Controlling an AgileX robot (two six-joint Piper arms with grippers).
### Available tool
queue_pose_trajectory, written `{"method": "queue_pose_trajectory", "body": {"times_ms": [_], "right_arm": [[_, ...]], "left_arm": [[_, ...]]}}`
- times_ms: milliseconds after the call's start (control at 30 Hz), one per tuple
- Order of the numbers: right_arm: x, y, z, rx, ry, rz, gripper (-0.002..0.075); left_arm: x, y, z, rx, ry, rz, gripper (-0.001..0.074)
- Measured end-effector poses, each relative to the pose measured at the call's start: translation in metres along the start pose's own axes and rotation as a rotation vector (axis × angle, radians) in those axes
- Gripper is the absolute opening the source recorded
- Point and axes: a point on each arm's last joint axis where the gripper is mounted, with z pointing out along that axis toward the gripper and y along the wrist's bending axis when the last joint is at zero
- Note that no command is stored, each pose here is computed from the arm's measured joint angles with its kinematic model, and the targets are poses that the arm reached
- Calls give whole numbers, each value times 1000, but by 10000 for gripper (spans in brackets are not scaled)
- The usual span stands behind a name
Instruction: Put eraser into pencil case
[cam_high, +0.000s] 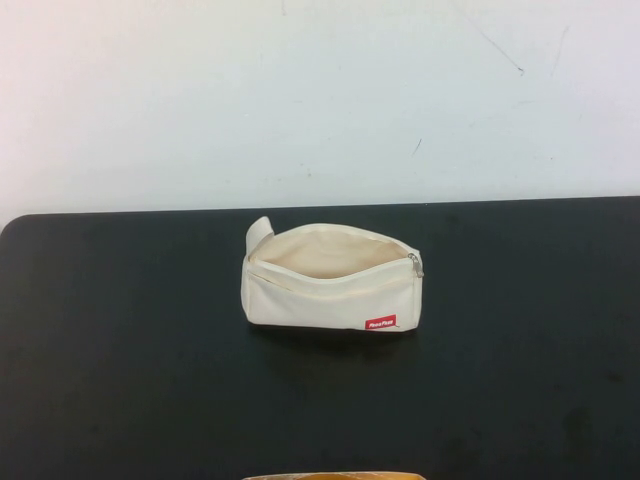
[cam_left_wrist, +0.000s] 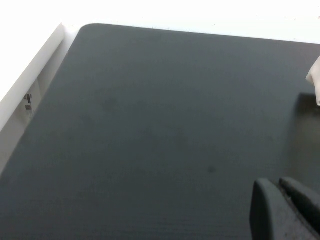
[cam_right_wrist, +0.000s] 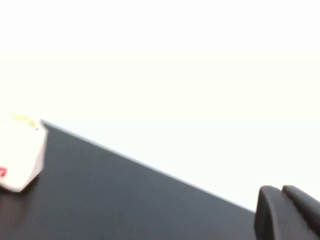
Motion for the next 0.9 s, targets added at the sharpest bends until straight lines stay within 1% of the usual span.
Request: {"method": "queue_pose_trajectory", "body": {"times_ms": [133, 500, 567, 700, 867, 900], "right_arm": [[26, 7, 2, 42, -31, 8, -1], [89, 29, 19, -13, 136, 21, -1], [100, 32, 21, -23, 171, -35, -1], [108, 34, 20, -53, 232, -203, -1], [111, 34, 19, -64, 262, -245, -1], [111, 33, 19, -56, 266, -223, -1]], "left_arm": [[0, 0, 0, 0, 0, 0, -3], [0, 0, 0, 0, 0, 0, -3], [0, 0, 0, 0, 0, 0, -3], [0, 0, 0, 0, 0, 0, -3], [0, 0, 0, 0, 0, 0, -3], [0, 0, 0, 0, 0, 0, -3]]}}
